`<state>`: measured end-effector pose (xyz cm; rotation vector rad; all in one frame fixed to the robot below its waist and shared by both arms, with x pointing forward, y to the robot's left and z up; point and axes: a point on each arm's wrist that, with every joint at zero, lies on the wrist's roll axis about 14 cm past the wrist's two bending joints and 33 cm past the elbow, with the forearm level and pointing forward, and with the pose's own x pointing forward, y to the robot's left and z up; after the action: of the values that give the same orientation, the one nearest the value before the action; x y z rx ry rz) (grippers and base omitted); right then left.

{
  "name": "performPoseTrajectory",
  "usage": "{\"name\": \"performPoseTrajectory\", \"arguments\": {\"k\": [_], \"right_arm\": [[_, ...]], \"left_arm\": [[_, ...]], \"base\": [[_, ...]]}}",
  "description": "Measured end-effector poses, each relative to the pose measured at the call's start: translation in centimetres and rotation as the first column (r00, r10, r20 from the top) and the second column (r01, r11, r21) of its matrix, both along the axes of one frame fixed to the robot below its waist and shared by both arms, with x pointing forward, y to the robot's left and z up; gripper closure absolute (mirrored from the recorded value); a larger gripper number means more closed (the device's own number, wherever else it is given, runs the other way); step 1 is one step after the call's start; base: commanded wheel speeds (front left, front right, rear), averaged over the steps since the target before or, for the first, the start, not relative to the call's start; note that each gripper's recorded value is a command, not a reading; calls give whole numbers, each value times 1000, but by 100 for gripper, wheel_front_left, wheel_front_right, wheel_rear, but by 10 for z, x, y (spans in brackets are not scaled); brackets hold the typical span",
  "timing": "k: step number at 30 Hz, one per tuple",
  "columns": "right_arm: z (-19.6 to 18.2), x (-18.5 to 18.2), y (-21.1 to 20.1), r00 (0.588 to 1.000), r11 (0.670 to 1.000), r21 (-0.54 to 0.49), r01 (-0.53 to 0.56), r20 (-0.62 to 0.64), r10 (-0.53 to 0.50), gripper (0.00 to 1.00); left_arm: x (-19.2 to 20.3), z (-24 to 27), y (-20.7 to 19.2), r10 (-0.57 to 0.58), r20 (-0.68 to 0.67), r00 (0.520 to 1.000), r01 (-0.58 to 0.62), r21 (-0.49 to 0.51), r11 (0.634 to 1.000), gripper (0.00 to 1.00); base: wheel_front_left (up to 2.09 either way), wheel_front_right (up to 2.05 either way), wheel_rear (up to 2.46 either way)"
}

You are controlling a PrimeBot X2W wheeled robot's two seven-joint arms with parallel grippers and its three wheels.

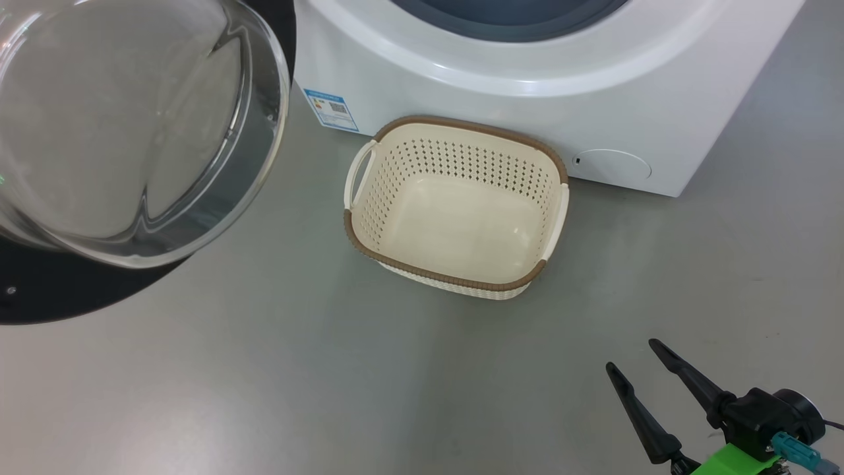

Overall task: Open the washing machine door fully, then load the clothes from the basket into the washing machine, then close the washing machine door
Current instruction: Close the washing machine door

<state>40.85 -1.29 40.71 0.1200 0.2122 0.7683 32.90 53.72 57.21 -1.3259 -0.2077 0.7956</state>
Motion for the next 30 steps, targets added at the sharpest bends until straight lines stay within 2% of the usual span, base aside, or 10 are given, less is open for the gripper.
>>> {"name": "performPoseTrajectory", "arguments": {"k": [17, 30], "right_arm": [[8, 0, 11, 999, 999, 3, -40, 25, 40, 0], [22, -4, 18, 998, 999, 18, -41, 51, 40, 0]], "left_arm": [[-3, -7, -31, -210, -34, 977, 208, -46, 977, 100], [9, -19, -76, -379, -13, 926, 376, -94, 922, 100]], "base": [[0, 0, 0], [0, 0, 0]]}}
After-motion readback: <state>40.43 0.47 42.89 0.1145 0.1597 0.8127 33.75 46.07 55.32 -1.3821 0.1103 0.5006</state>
